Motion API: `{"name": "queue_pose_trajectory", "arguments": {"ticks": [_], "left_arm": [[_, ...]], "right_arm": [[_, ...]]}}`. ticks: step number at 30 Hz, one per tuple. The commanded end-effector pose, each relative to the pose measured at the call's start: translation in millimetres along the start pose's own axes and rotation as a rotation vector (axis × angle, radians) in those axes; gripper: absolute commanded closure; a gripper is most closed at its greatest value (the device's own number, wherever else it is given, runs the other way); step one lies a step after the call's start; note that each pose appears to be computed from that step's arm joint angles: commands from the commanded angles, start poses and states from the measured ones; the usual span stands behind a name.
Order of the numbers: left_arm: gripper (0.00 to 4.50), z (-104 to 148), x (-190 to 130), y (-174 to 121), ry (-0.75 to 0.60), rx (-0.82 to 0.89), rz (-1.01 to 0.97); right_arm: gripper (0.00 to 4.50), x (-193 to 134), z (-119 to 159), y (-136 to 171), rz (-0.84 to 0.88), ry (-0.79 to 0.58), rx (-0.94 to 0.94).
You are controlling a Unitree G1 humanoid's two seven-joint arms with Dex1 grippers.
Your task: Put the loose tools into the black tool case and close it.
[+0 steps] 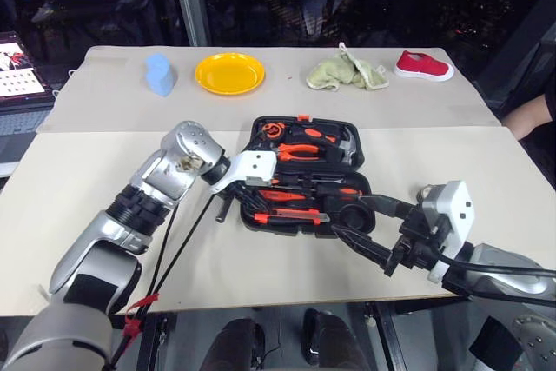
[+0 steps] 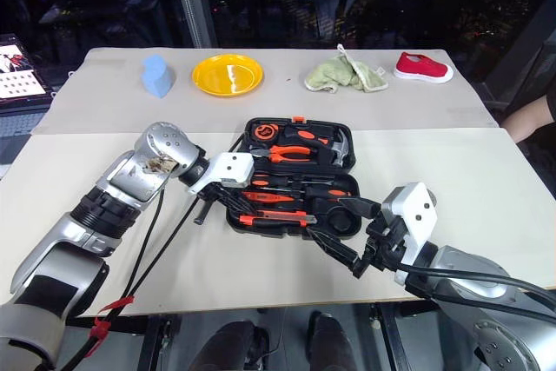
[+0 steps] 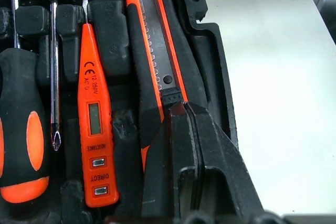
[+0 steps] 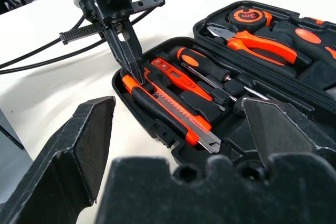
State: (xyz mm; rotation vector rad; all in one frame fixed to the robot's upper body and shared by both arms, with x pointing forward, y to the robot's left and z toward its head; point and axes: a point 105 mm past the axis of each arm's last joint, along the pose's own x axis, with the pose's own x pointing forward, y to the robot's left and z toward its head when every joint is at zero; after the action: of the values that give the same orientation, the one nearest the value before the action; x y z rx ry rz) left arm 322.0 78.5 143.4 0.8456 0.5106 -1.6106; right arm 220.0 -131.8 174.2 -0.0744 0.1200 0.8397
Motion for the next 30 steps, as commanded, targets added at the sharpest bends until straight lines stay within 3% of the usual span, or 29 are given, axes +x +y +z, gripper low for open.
{"name": "queue_pose_trajectory", "arguments": {"ticks": [1, 30], "left_arm": [[4.48, -10, 5, -2, 0.031, -0.024, -0.001], [4.48, -32, 42, -15, 0.028, -0.075, -0.039]], "right_arm": [[0.00, -3, 9, 1, -0.008, -0.021, -0.035], [0.00, -6, 12, -2, -0.002, -0.010, -0.057]]}}
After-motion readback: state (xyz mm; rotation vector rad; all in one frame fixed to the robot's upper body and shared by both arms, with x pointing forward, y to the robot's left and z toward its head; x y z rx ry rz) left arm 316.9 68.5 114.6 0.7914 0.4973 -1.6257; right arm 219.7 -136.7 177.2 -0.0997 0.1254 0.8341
